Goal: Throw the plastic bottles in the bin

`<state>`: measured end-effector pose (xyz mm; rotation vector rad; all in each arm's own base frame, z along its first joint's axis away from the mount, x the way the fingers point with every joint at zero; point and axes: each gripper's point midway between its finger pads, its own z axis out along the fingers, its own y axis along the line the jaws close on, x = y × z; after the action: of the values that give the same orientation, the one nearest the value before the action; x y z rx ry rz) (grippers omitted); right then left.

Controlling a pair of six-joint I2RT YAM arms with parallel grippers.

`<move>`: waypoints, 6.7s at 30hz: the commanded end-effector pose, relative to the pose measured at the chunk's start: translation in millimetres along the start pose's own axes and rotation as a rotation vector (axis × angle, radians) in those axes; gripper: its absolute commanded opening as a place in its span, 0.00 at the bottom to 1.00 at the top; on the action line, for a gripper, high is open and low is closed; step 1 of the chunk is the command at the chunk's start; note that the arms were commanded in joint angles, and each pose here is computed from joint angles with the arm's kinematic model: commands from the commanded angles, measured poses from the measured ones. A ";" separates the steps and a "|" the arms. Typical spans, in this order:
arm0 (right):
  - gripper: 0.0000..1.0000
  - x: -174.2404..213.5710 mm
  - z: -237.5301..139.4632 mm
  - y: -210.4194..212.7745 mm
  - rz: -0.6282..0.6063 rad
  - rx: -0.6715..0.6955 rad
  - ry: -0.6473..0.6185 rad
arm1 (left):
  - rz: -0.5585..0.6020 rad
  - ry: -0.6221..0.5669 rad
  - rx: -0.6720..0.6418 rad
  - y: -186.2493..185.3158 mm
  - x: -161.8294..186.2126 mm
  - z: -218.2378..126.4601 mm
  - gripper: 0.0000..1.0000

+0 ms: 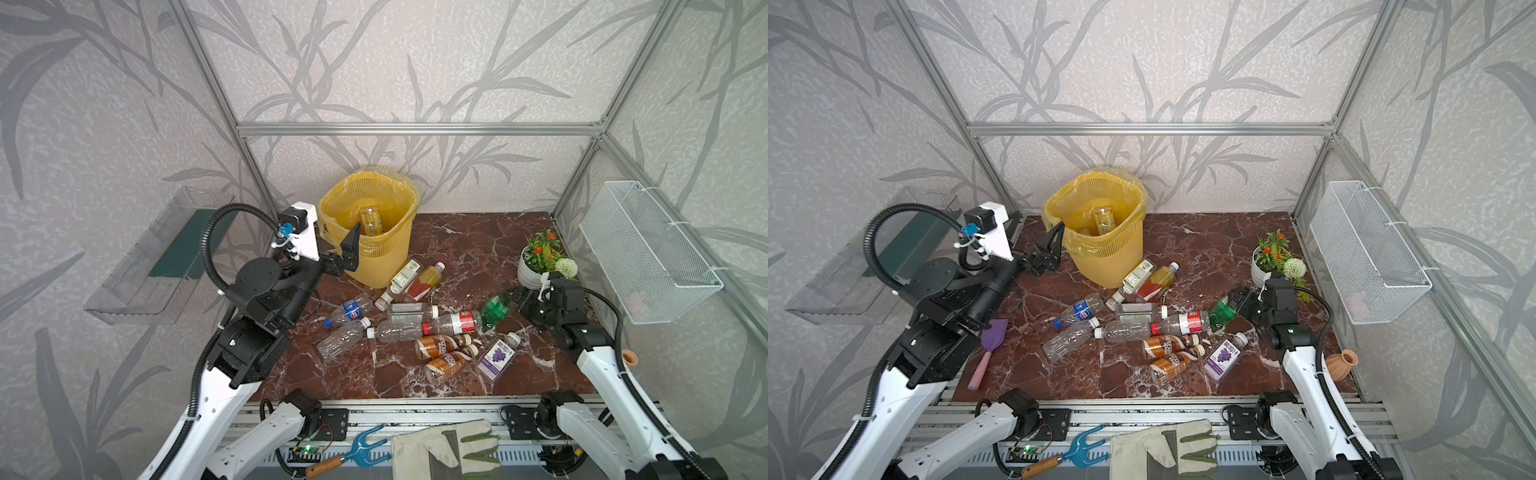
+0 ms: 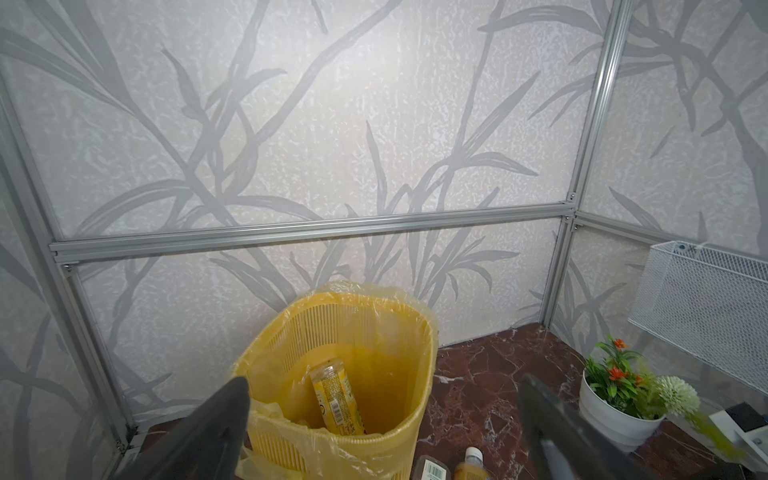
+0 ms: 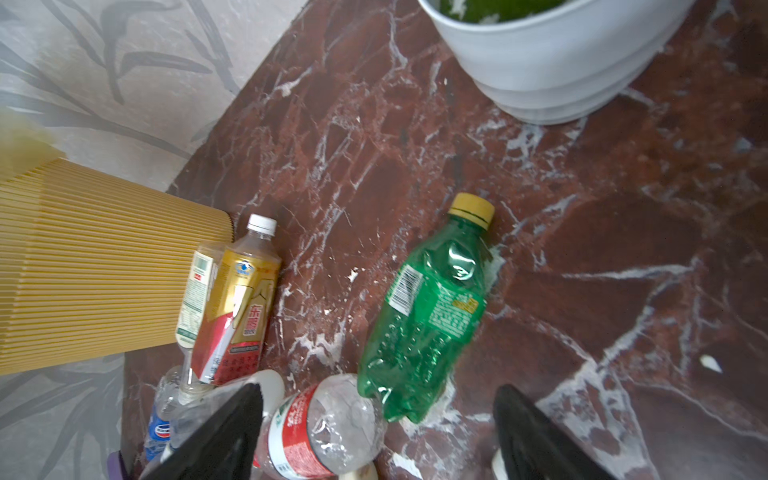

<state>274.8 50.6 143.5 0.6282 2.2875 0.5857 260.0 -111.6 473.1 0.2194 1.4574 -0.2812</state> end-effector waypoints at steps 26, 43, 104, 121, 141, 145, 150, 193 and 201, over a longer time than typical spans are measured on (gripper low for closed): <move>0.90 125.1 4.3 -65.0 -0.023 0.447 0.277 | -0.085 0.192 -0.350 64.1 126.9 -55.5 0.99; 0.77 141.6 23.4 -67.5 0.015 0.402 0.302 | -0.083 0.226 -0.330 60.1 131.5 -52.4 0.99; 0.99 -151.1 0.3 448.8 -0.216 -0.940 -0.020 | -0.414 0.559 -0.652 117.8 234.1 -80.1 0.99; 0.99 -91.4 -33.1 234.0 -0.302 -0.675 -0.180 | -0.471 0.655 -0.544 94.6 261.4 -82.5 0.98; 0.99 -45.8 21.4 112.6 -0.070 -0.501 -0.059 | -0.501 1.072 -0.577 71.1 360.9 -104.3 0.99; 0.99 -42.3 30.3 109.5 -0.037 -0.514 -0.048 | -0.502 1.088 -0.539 66.4 372.5 -97.2 0.99; 0.99 -37.4 35.6 108.2 -0.020 -0.529 -0.029 | -0.479 1.141 -0.517 63.9 376.9 -91.0 0.99; 0.99 -27.4 43.4 92.4 0.043 -0.531 -0.018 | -0.443 1.312 -0.413 22.1 414.7 -111.8 0.83; 0.99 -27.0 47.5 91.8 0.067 -0.542 -0.010 | -0.387 1.358 -0.367 13.6 425.0 -111.2 0.78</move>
<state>350.0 117.5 175.3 0.4398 1.9967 1.1502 196.7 -86.8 40.9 -0.2878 2.8624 -0.1803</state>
